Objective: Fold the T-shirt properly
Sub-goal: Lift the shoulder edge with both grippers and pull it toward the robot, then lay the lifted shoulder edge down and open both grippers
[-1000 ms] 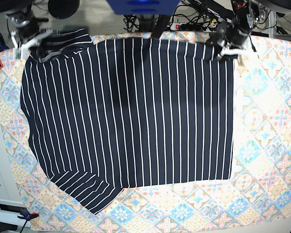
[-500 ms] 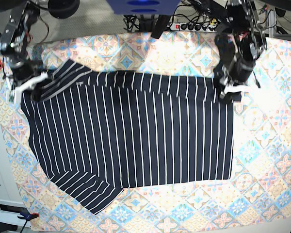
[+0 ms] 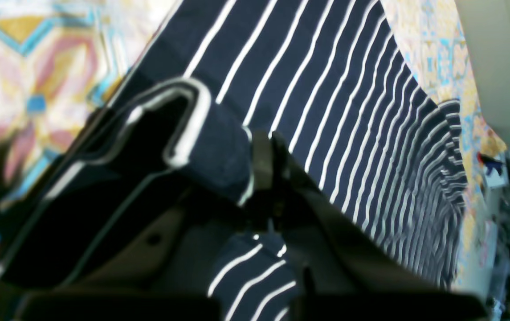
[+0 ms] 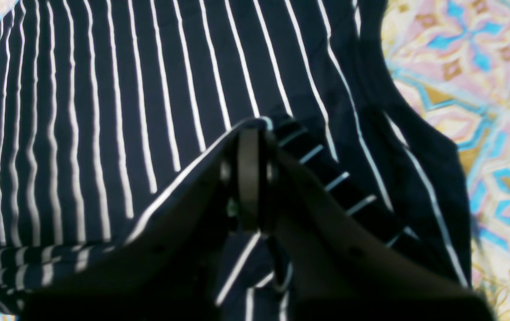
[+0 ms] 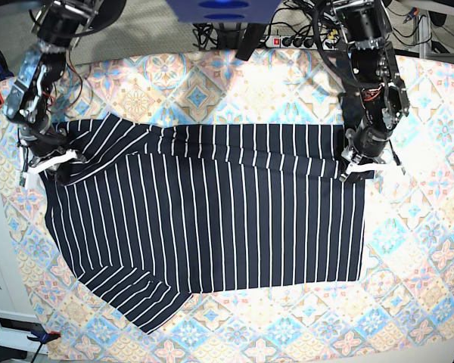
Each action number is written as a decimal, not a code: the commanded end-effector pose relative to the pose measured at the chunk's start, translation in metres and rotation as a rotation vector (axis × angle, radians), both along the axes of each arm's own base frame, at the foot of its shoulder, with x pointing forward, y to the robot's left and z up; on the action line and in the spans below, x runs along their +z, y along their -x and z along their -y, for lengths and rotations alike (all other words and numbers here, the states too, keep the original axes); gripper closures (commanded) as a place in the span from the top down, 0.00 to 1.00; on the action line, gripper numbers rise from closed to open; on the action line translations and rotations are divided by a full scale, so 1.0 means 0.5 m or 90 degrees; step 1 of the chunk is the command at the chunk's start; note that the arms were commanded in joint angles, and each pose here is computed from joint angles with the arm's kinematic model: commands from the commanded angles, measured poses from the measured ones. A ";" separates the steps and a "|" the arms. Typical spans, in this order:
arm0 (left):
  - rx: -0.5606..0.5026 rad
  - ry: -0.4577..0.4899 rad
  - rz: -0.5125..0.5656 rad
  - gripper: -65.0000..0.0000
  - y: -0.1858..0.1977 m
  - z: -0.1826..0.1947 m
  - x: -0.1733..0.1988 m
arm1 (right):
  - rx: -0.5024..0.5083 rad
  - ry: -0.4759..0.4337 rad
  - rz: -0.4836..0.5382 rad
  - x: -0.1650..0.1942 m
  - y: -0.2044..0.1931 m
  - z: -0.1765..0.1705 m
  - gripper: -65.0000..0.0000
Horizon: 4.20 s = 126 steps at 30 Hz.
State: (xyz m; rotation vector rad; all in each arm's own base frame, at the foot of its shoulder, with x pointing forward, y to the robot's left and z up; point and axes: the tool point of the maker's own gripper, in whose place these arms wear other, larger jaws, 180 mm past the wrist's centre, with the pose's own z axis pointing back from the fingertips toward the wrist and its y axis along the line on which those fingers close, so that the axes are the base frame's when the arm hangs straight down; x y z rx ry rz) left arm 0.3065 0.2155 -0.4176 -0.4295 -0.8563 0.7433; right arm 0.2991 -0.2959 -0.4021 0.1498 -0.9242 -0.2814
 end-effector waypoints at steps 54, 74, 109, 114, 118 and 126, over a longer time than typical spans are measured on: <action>0.027 0.059 -0.050 0.48 0.164 0.018 -0.039 | 0.033 0.152 -0.028 0.013 0.116 0.052 0.32; 0.081 0.121 -0.080 0.44 0.187 0.002 -0.087 | 0.034 0.151 -0.030 0.010 0.116 0.050 0.32; 0.076 0.135 -0.045 0.00 0.109 0.010 -0.071 | -0.169 -0.151 -0.059 -0.085 0.176 0.088 0.50; 0.076 0.135 -0.052 0.00 0.119 0.010 -0.077 | -0.182 -0.188 -0.055 -0.102 0.154 0.080 0.50; 0.077 0.134 -0.054 0.00 0.122 0.010 -0.078 | -0.191 -0.217 -0.057 -0.119 0.133 0.071 0.50; 0.076 0.133 -0.055 0.00 0.122 0.010 -0.079 | -0.207 -0.264 -0.060 -0.145 0.098 0.059 0.50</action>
